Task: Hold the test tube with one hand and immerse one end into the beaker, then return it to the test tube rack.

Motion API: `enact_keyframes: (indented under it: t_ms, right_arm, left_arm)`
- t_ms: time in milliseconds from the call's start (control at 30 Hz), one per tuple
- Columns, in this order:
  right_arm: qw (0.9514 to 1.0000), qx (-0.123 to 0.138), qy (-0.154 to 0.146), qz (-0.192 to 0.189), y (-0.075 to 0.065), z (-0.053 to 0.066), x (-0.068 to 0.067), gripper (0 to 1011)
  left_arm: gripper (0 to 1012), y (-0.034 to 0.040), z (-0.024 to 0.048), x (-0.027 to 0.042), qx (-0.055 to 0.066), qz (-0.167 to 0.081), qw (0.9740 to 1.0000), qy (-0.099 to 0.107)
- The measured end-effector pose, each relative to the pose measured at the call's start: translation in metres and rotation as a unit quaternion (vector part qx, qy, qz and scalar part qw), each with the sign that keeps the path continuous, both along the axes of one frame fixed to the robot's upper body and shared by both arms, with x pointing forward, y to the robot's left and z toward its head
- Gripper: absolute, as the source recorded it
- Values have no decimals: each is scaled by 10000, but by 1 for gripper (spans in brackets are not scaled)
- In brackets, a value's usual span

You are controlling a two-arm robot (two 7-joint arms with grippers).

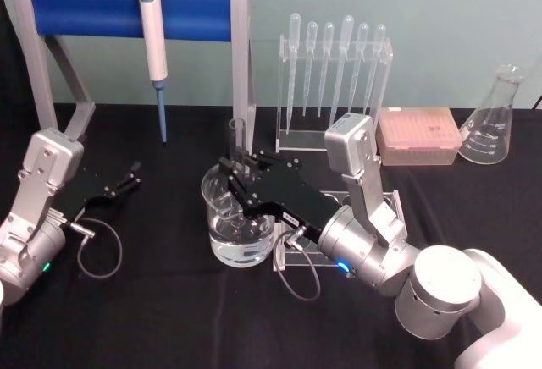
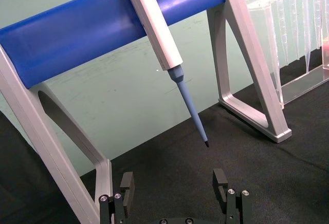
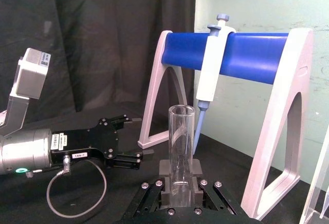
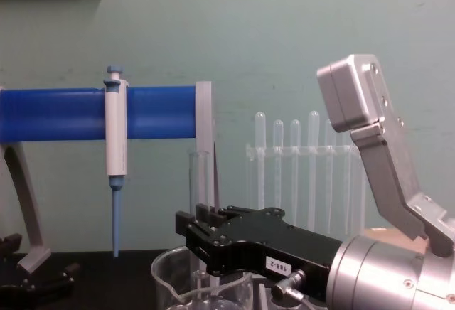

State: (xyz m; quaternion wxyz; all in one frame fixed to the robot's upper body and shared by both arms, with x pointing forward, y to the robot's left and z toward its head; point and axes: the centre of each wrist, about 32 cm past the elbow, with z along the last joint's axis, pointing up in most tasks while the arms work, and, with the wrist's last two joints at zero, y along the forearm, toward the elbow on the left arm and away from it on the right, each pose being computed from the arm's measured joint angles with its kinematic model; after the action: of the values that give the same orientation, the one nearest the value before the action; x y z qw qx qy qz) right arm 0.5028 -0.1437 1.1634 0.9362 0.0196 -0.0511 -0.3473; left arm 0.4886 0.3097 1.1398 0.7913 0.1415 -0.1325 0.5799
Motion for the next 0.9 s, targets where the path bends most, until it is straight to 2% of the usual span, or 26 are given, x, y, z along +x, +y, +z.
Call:
enact_keyframes:
  t_ms: [900]
  right_arm:
    - [10000,0,0,0,0,0,0,227]
  left_arm:
    - [1000,0,0,0,0,0,10000,0]
